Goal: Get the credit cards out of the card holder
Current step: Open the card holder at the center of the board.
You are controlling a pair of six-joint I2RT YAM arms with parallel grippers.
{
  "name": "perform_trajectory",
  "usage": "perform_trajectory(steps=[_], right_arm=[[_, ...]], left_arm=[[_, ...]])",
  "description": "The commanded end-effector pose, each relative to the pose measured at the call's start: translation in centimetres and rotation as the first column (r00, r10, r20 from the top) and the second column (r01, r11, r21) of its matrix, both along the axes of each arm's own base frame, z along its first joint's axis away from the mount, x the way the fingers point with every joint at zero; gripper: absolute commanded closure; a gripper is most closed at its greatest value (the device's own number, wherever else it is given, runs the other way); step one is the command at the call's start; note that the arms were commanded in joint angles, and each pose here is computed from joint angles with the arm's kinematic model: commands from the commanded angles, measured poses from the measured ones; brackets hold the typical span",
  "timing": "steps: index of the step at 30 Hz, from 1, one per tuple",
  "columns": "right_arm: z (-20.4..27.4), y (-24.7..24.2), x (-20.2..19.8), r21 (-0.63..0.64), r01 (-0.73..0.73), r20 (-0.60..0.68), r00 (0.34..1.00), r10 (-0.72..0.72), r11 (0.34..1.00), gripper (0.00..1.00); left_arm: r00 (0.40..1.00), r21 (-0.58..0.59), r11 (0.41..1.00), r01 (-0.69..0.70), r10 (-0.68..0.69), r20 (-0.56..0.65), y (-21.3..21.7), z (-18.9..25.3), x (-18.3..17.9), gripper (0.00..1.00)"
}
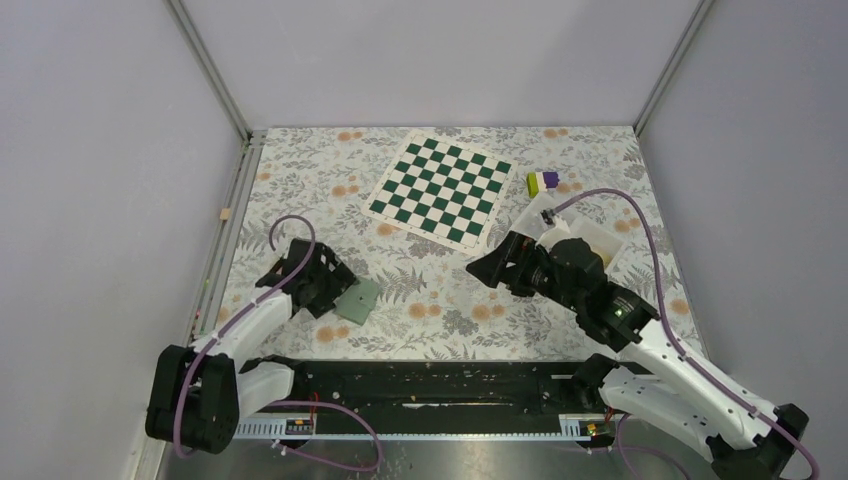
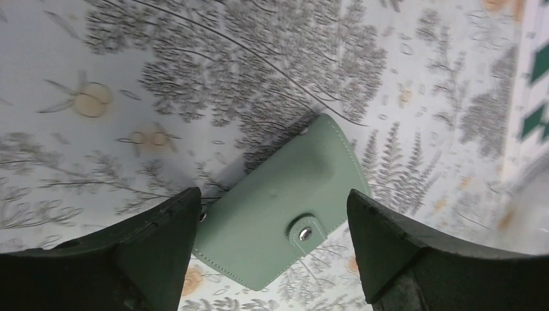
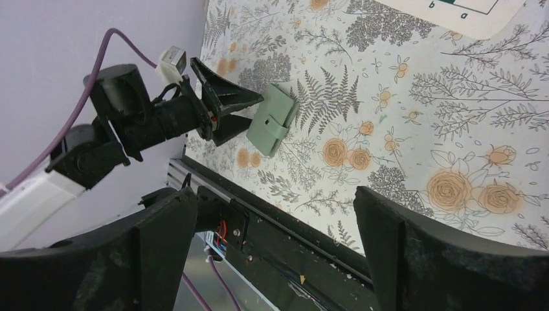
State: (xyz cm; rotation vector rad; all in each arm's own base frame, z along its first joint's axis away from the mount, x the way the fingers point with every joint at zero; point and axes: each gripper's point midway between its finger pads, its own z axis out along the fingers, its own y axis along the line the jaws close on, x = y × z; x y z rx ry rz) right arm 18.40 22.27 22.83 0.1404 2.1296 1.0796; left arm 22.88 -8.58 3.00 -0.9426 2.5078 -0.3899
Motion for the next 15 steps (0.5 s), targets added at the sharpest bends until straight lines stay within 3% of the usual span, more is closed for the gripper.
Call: perform_trajectory(steps=[1,5,9,15], right_arm=[[-1.2,1.2,0.6,0.039,0.012,-0.051,0.999,-0.01,0.999,0.02],[-1.8,3.3,0.8,0.059,-0.07,-0.055,0.996,0.073,0.996,0.06],[-3.1,4.4,1.4,-0.08,-0.16,-0.089,0.984,0.153,0.984,0.1],[-5.2,9.2,2.2,0.046,-0.203,-0.183,0.961,0.208,0.978,0.23]], left_arm=[[0.994,-0.219,0.974,0.054,-0.033,0.1,-3.8,1.2,0.2,0.19],[0.993,-0.332,0.939,0.088,-0.056,0.105,-5.8,1.2,-1.3,0.23],[0.984,-0.355,0.924,0.145,-0.099,0.145,-7.0,1.7,-2.1,0.25],[0.972,-0.343,0.917,0.204,-0.148,0.183,-7.2,2.0,-2.5,0.25]])
